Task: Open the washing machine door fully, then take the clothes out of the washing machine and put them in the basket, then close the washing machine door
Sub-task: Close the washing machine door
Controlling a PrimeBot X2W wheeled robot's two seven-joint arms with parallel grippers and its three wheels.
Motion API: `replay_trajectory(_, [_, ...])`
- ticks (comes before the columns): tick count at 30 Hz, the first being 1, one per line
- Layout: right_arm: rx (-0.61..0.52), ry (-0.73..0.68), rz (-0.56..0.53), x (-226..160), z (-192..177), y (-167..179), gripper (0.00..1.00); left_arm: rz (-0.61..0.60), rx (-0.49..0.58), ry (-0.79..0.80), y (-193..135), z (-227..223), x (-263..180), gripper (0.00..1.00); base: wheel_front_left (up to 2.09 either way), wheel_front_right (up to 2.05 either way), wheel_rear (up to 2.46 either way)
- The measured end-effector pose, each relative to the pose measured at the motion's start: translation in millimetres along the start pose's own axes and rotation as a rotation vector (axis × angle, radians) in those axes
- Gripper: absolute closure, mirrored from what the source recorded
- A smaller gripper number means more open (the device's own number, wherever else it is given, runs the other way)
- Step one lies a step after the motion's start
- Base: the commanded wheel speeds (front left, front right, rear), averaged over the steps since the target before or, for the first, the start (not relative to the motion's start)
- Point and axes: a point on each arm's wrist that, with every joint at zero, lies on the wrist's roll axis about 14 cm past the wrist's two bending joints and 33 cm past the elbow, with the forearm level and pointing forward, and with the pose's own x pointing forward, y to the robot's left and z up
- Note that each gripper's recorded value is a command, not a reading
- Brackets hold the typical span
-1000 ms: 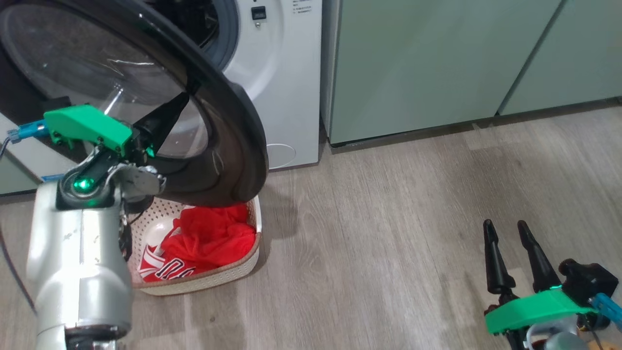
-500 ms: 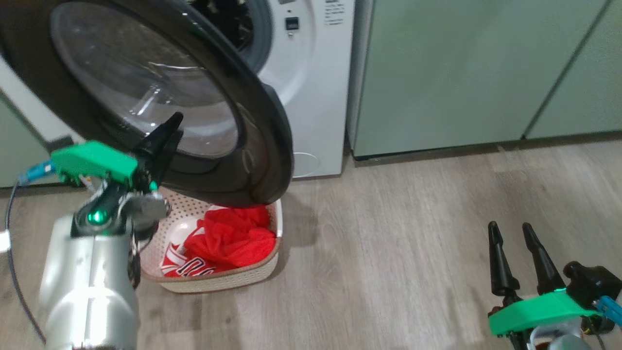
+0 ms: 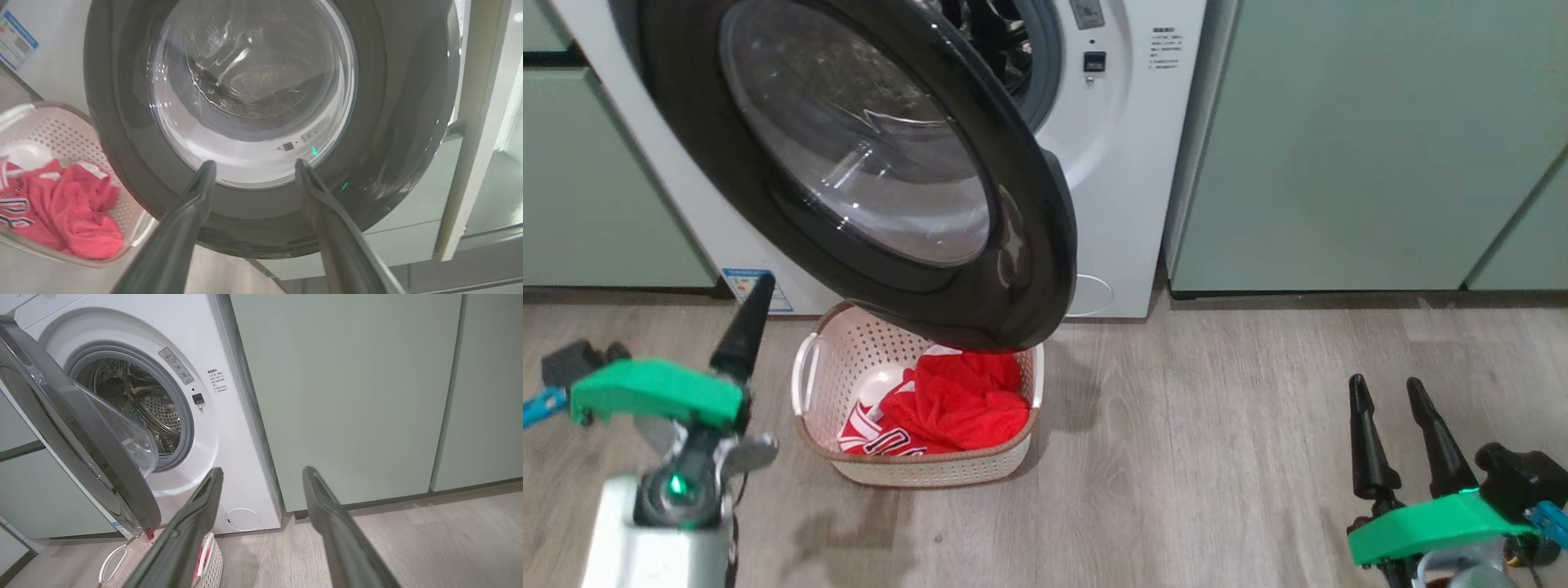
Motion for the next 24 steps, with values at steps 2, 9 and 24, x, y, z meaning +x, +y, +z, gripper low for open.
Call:
replay_trajectory(2, [0.0, 0.0, 0.009, 1.8, -0.2, 3.1, 0.0, 0.013, 0.08, -0.035, 5.3, 4.4, -11.8, 0.0, 0.0, 0.0, 0.0])
replay_trajectory(9, [-0.001, -0.004, 0.022, 3.9, 0.7, 7.9, 0.0, 0.044, 0.386, -0.144, 26.3, 5.4, -45.0, 0.0, 0.0, 0.0, 0.0])
replay_trajectory(24, [0.006, 0.001, -0.009, -7.8, -1.9, 0.5, 0.0, 0.107, 0.926, -0.218, 48.9, 13.7, -73.9, 0.0, 0.0, 0.0, 0.0])
